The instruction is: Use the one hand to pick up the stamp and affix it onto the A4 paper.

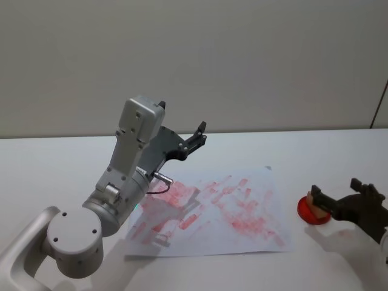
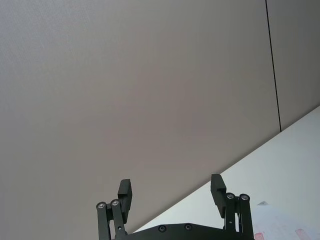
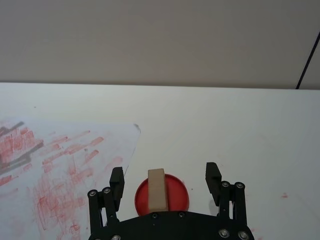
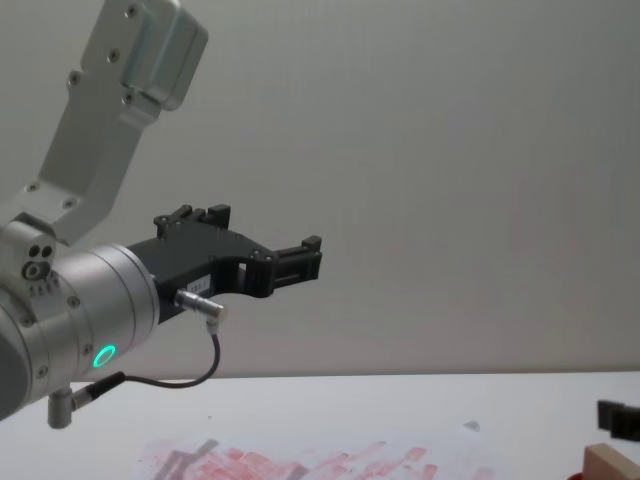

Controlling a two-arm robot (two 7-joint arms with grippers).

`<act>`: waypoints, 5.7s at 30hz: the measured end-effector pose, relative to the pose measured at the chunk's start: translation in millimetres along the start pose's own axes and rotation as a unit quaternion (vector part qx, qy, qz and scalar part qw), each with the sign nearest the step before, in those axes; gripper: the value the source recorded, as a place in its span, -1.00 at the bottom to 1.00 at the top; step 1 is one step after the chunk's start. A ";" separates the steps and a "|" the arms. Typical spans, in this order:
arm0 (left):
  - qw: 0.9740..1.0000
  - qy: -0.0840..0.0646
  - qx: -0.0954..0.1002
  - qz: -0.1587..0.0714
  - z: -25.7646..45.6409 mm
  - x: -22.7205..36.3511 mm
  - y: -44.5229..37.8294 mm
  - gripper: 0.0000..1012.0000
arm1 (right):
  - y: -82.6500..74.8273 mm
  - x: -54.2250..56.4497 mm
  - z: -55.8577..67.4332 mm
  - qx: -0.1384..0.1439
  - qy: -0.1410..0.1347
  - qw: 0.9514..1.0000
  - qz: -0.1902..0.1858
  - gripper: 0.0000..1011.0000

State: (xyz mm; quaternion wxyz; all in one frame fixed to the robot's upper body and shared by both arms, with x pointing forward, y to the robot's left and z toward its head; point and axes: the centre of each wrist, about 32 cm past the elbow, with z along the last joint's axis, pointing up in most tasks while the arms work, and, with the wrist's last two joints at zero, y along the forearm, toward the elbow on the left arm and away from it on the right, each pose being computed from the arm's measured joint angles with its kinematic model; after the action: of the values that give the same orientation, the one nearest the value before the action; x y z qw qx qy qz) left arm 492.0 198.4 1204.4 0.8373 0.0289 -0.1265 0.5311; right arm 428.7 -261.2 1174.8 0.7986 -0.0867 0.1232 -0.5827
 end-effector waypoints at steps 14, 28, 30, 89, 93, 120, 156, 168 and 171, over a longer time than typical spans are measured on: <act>1.000 0.000 0.000 0.000 0.0 0.0 0.0 0.98 | 19.0 0.1 2.6 -0.051 0.002 0.998 0.020 0.98; 1.000 0.000 0.000 0.000 0.0 0.0 0.0 0.98 | 26.3 -2.4 3.6 -0.078 -0.004 0.997 0.022 0.90; 1.000 0.000 0.000 0.000 0.0 0.0 0.0 0.98 | 26.8 -2.7 3.8 -0.080 -0.004 0.997 0.023 0.81; 1.000 0.000 0.000 0.000 0.0 0.0 0.0 0.98 | 59.8 -7.3 39.8 -0.030 -0.108 0.982 0.152 -0.55; 1.000 0.000 0.000 0.000 0.0 0.0 0.0 0.98 | 69.5 -7.6 42.1 -0.033 -0.118 0.975 0.185 -0.55; 1.000 0.000 0.000 0.000 0.0 0.0 0.0 0.98 | 130.1 -5.8 36.6 -0.154 -0.106 0.929 0.319 -0.55; 1.000 0.000 0.000 0.000 0.0 0.0 0.0 0.98 | 120.0 -6.6 58.0 -0.069 -0.180 0.935 0.297 -0.56; 1.000 0.000 0.000 0.000 0.0 0.0 0.0 0.98 | 91.9 1.4 61.4 0.008 -0.189 0.954 0.234 -0.56; 1.000 0.000 0.000 0.000 0.0 0.0 0.0 0.98 | 85.6 3.3 59.9 0.015 -0.187 0.957 0.220 -0.56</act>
State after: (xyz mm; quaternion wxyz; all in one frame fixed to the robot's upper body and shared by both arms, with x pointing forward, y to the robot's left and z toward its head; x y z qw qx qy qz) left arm 492.0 198.4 1204.4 0.8374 0.0289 -0.1265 0.5310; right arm 525.3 -238.4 1207.5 0.9169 -0.1528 -0.0207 -0.3681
